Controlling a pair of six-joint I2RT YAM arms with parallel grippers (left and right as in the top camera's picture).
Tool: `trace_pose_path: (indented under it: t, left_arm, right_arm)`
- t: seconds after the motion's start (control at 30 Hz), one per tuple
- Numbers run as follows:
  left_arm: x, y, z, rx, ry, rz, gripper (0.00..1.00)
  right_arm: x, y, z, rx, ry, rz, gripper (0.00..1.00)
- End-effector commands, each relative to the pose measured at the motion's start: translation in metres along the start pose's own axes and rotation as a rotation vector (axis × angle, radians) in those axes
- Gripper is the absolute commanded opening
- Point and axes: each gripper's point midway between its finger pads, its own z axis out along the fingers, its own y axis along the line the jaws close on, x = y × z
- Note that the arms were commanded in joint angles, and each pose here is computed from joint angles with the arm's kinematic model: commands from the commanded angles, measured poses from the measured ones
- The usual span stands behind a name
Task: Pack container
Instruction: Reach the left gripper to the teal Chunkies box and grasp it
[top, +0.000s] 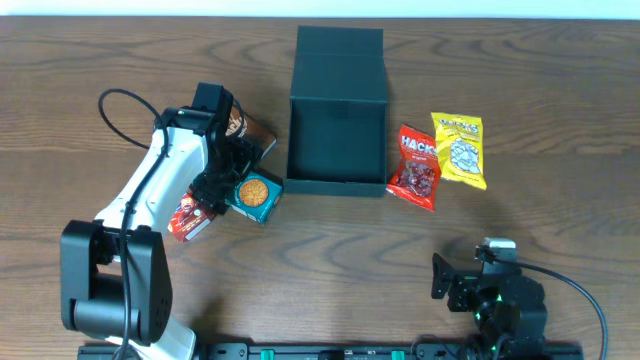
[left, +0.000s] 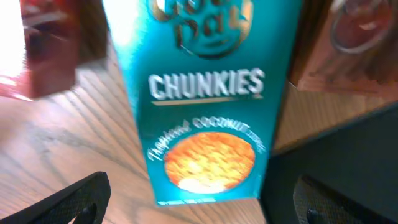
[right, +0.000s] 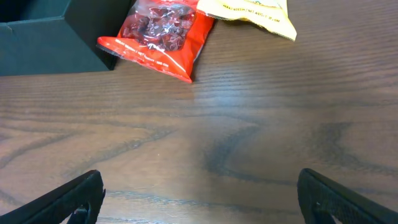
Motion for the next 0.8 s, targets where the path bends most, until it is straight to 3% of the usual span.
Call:
trace_pose_path:
  t: [0.0,0.37,0.77]
  left_arm:
    - [-0.012,-0.001,-0.007,-0.007,-0.078,0.024,0.95]
    - [-0.009,-0.002,0.034,-0.063,0.009,0.025,0.96]
    - [-0.014,-0.001,0.049,-0.087,0.001,0.036,0.96]
  right_arm:
    - [0.005,-0.002,0.002,0.007,0.012,0.022,0.99]
    - [0.005,-0.002,0.002,0.007,0.012,0.022,0.99]
    - [0.005,-0.002,0.002,0.007,0.012,0.022,0.99]
